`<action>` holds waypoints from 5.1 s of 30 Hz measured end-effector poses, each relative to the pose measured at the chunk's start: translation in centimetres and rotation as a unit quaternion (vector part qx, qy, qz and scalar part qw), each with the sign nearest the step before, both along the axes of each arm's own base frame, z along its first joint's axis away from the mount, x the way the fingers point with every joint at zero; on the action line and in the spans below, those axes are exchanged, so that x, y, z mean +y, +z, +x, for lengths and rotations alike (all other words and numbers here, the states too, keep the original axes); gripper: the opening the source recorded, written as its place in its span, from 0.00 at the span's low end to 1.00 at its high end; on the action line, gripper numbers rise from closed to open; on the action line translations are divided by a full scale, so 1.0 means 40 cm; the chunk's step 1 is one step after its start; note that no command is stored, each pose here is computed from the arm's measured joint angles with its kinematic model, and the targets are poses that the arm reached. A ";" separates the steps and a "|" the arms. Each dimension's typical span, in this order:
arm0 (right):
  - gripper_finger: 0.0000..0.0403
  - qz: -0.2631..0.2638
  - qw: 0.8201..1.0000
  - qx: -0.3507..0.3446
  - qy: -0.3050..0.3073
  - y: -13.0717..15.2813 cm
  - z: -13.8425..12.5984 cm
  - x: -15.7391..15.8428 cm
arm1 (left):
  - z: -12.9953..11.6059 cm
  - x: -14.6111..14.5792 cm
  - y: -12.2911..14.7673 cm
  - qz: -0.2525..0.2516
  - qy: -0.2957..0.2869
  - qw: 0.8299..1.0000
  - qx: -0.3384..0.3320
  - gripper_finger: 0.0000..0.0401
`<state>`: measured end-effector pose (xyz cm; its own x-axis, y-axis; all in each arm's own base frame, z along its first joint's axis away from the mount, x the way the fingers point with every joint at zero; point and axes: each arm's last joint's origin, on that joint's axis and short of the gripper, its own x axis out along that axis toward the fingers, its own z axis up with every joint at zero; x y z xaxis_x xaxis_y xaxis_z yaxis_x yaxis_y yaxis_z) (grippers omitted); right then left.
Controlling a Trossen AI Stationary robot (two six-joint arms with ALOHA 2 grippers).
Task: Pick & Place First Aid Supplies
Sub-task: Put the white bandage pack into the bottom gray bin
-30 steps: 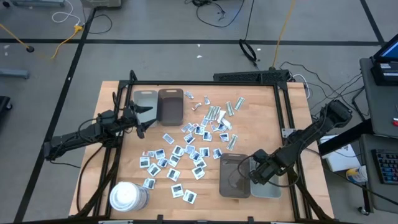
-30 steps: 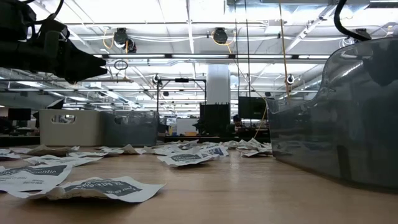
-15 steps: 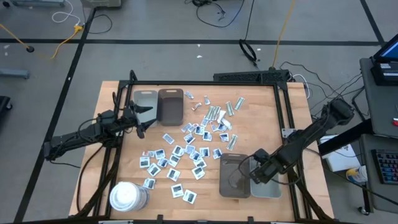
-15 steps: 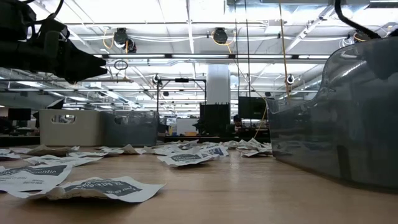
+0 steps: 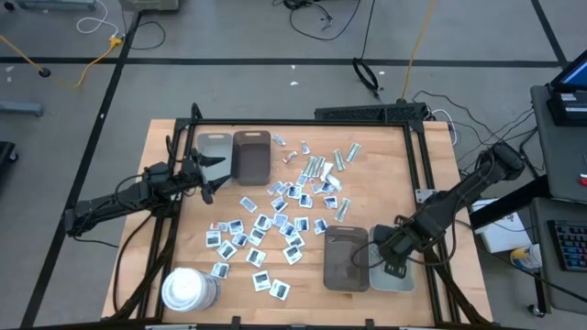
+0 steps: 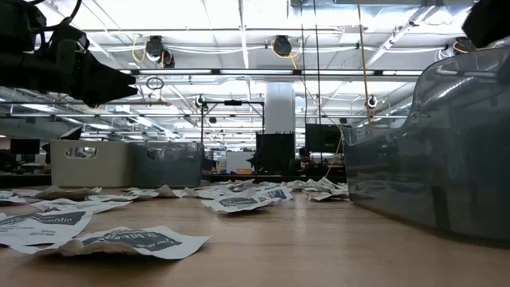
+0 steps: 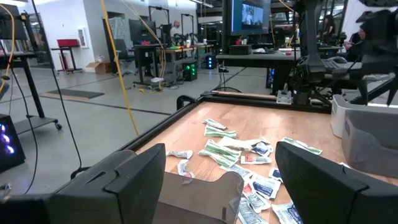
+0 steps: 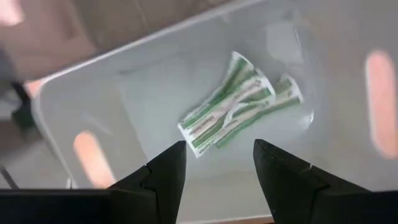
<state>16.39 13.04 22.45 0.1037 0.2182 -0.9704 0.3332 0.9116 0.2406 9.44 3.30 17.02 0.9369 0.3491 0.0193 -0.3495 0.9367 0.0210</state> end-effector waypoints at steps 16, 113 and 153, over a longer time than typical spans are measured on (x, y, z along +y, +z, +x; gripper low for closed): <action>0.44 -0.043 0.958 -0.067 0.275 0.150 0.098 -0.025 | 0.000 0.000 0.000 0.000 0.000 1.000 0.000 0.76; 0.01 -0.119 0.906 -0.068 0.401 -0.184 0.318 -0.429 | 0.000 0.000 0.000 0.000 0.000 1.000 0.000 0.76; 0.00 0.010 0.910 0.025 -0.413 0.093 0.165 -0.310 | 0.000 0.000 0.000 0.000 0.000 1.000 0.000 0.76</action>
